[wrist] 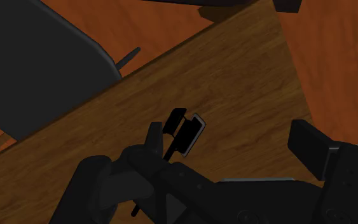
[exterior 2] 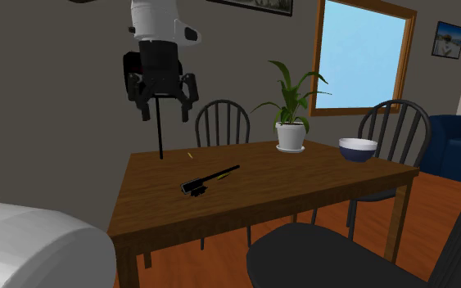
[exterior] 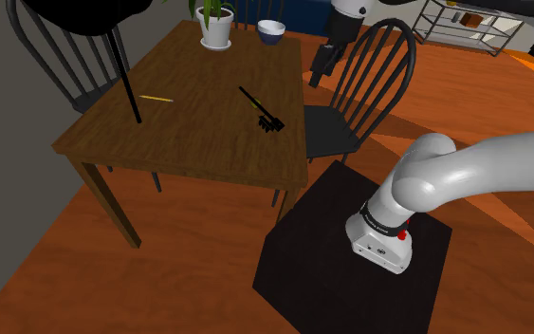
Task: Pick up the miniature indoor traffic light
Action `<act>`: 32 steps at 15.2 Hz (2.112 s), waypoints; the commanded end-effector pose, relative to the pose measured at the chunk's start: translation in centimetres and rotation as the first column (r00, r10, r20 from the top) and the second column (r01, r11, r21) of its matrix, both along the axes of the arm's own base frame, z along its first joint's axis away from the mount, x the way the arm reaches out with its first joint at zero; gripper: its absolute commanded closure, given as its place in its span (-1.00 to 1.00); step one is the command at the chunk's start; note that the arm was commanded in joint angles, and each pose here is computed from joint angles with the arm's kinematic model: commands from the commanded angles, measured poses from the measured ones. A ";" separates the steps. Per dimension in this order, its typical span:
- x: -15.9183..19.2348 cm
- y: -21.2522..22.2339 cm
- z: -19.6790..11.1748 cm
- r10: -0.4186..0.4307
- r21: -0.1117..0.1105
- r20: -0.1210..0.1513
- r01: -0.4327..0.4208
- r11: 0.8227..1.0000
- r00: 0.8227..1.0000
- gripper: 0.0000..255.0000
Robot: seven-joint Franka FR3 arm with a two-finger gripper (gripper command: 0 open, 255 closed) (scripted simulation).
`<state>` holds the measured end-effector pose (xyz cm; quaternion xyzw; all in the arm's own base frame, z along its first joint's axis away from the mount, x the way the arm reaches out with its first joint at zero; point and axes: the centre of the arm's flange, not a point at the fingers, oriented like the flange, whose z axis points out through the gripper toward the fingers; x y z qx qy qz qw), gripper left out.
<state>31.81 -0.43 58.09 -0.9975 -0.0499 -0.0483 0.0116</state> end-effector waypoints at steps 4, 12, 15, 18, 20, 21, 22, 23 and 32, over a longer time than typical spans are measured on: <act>3.7 0.0 -2.1 -0.048 -0.009 -0.026 0.048 0.999 0.999 -1.00; 13.4 -1.0 -8.0 -0.176 -0.038 -0.092 0.173 0.984 0.980 -1.00; 16.9 -1.7 -10.4 -0.223 -0.051 -0.116 0.219 0.975 0.968 -1.00; 20.2 -2.6 -12.8 -0.270 -0.065 -0.139 0.263 0.963 0.953 -1.00; 22.4 -3.3 -14.5 -0.301 -0.075 -0.154 0.293 0.953 0.941 -1.00; 23.5 -3.7 -15.4 -0.316 -0.080 -0.161 0.307 0.948 0.935 -1.00; 24.5 -4.1 -16.3 -0.332 -0.086 -0.169 0.322 0.943 0.928 -1.00; 25.6 -4.5 -17.1 -0.347 -0.091 -0.176 0.336 0.938 0.921 -1.00; 27.8 -5.5 -22.2 -0.379 -0.103 -0.191 0.365 0.925 0.906 -1.00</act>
